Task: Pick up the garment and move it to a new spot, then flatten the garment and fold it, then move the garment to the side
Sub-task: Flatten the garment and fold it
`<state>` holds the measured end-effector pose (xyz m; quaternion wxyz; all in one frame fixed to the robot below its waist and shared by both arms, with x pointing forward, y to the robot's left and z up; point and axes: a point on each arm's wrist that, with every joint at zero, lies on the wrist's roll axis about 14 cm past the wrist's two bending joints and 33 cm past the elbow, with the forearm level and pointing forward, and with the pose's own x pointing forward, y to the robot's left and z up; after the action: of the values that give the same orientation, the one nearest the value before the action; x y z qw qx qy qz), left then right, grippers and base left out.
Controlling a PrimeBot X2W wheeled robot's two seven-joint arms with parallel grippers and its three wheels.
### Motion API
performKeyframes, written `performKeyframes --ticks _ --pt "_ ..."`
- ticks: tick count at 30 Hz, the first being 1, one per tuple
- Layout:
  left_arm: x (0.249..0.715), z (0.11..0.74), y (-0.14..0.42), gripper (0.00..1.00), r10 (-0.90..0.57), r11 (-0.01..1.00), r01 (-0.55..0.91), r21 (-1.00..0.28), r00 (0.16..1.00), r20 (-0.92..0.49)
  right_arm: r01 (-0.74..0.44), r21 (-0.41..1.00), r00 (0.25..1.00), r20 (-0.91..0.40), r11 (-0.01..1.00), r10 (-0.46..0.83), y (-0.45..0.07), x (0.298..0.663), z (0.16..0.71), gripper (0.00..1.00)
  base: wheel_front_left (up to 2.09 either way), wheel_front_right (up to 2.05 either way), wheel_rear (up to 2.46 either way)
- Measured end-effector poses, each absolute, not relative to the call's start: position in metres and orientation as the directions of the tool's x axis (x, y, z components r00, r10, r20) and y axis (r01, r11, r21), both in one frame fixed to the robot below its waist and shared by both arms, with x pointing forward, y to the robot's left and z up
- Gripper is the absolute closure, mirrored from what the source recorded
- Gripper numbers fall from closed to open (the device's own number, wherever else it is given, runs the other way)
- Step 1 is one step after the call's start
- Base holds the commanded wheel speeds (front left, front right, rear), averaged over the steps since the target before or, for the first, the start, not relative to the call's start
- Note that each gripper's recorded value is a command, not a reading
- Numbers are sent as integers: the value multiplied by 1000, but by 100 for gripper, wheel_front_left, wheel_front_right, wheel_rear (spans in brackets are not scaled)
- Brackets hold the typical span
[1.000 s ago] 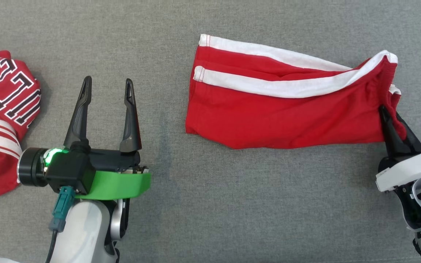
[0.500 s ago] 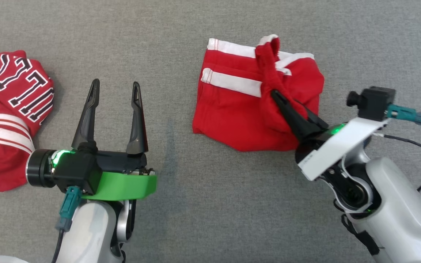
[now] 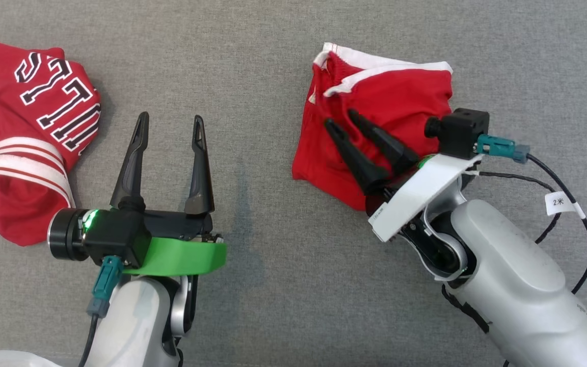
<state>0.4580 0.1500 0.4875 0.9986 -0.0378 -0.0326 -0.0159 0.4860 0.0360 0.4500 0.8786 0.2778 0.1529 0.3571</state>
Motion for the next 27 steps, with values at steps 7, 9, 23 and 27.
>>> performKeyframes --ticks 7,9,23,27 --pt "460 488 145 0 -33 996 39 -81 997 69 -673 357 714 88 647 695 15 488 480 0 0 0 0" --pt "460 489 145 0 -36 996 41 -80 997 72 -644 300 757 117 704 643 -8 497 489 0 0 0 0" --pt "450 488 148 0 -38 996 42 -77 998 53 -228 141 970 121 964 211 -181 452 507 0 0 0 0" --pt "441 487 147 0 -39 995 43 -87 998 41 -195 109 975 130 975 180 -190 432 515 0 0 0 0"
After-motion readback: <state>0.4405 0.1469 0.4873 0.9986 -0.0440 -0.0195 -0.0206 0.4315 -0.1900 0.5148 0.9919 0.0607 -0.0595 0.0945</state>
